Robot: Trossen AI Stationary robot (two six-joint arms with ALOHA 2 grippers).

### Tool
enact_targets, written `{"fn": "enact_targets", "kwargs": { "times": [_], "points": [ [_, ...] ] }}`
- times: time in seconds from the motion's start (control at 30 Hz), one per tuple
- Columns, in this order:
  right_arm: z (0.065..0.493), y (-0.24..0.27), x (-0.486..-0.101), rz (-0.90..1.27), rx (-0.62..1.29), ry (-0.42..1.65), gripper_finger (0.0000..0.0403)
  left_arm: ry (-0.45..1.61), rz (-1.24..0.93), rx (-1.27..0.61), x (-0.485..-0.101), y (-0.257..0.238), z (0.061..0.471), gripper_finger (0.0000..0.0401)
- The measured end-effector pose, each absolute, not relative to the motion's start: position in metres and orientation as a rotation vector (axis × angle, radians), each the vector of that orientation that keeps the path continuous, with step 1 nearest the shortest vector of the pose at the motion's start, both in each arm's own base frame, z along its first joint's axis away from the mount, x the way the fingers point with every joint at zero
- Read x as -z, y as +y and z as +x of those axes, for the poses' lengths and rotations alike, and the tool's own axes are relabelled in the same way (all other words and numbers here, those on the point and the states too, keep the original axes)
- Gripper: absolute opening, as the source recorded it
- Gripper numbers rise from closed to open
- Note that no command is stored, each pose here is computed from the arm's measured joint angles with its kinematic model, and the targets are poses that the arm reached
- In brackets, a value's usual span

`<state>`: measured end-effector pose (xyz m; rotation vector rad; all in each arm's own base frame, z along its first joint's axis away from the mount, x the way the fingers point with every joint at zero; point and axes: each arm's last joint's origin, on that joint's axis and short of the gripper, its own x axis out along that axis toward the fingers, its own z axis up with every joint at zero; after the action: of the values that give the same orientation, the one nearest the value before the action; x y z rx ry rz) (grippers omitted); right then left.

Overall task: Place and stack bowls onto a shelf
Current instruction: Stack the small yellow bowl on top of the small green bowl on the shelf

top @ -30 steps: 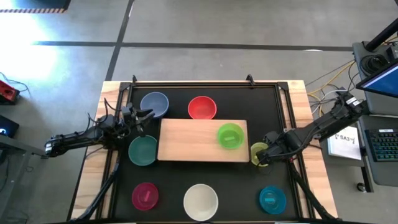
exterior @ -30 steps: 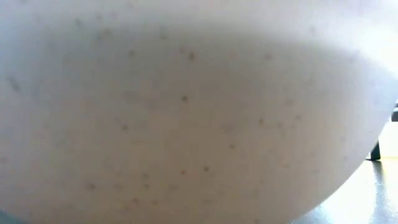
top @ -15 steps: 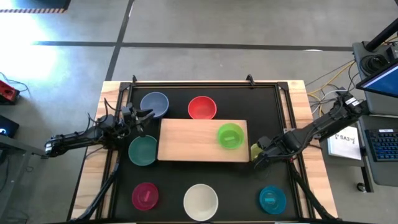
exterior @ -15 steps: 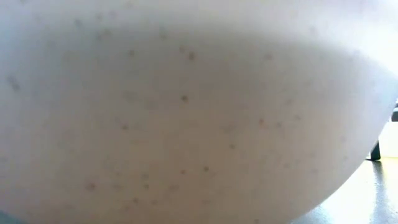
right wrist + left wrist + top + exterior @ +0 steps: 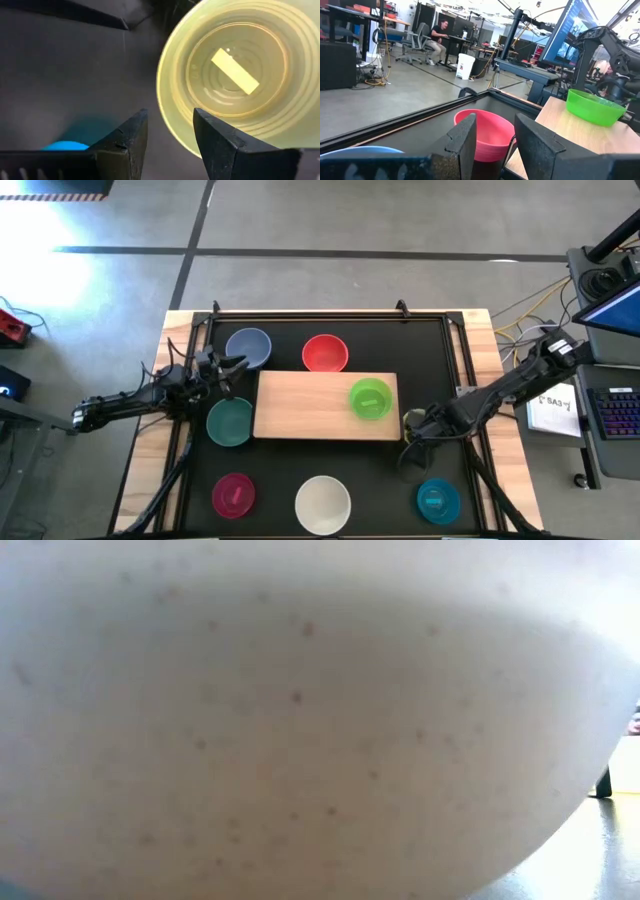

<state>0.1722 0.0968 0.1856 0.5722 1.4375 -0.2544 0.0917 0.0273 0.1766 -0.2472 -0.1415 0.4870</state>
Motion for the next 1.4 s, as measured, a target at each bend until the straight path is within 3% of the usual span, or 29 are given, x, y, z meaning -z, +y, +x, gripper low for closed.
{"fn": "enact_targets", "kwargs": {
  "times": [0.57,0.7,0.9,1.4],
  "points": [
    [0.179,0.101,-0.164,0.408,0.220,1.535,0.0141,-0.141,-0.247,-0.487,-0.177,0.027,0.092,0.0116],
    [0.179,0.101,-0.165,0.410,0.219,1.536,0.0110,-0.141,-0.247,-0.487,-0.177,0.027,0.092,0.0116],
    [0.179,0.101,-0.165,0.445,0.226,1.550,0.0021,-0.141,-0.247,-0.487,-0.177,0.027,0.092,0.0116],
    [0.176,0.100,-0.191,0.613,0.240,1.441,0.0008,-0.141,-0.247,-0.487,-0.177,0.027,0.092,0.0116]
  ]
}}
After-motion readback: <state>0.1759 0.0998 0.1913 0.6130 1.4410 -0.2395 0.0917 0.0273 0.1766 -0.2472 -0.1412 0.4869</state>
